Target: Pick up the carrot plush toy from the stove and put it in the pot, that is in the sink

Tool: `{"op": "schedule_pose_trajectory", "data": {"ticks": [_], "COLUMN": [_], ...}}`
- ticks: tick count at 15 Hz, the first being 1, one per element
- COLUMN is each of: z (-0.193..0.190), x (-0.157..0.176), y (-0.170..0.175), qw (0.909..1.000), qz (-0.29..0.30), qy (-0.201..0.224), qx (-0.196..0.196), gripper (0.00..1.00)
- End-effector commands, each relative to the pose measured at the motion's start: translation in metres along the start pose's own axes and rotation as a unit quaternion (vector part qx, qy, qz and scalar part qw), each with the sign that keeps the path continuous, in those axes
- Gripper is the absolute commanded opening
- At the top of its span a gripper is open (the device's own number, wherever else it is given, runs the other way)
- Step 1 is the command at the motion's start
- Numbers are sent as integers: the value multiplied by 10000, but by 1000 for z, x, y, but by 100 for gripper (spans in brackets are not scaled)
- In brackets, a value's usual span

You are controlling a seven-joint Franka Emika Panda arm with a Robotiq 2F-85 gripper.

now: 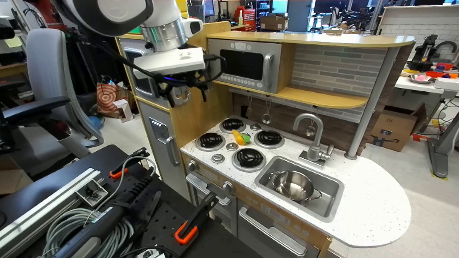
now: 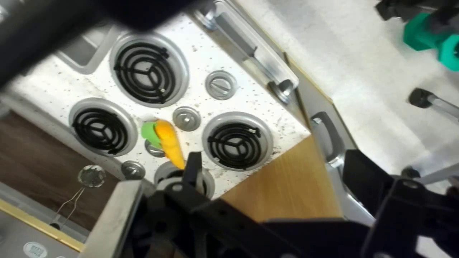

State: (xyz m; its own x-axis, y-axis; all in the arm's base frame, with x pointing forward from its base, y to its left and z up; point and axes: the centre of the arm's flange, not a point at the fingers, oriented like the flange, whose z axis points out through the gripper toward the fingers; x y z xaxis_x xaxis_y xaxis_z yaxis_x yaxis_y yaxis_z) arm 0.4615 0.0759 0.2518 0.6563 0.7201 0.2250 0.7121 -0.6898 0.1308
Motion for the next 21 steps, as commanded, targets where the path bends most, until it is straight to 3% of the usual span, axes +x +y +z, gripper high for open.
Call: {"op": "schedule_pose_trajectory", "data": {"ticks": [1, 3, 7, 11, 13, 14, 19, 21], "z": [64, 92, 161, 203, 212, 196, 203, 205], "x": [26, 32, 28, 26, 33, 18, 27, 30], "y": [40, 48, 62, 86, 95, 77, 89, 84], "qw": [9949, 9903, 9915, 9922, 9919, 9928, 9922, 9883], "qz": [-262, -355, -275, -231, -86, -153, -60, -908], "qy": [188, 180, -8, -94, 77, -144, -28, 258], "qx": [-956, -1328, -1274, -1217, -1266, -1181, -1243, -1198], "gripper": [100, 100, 100, 100, 100, 100, 100, 100]}}
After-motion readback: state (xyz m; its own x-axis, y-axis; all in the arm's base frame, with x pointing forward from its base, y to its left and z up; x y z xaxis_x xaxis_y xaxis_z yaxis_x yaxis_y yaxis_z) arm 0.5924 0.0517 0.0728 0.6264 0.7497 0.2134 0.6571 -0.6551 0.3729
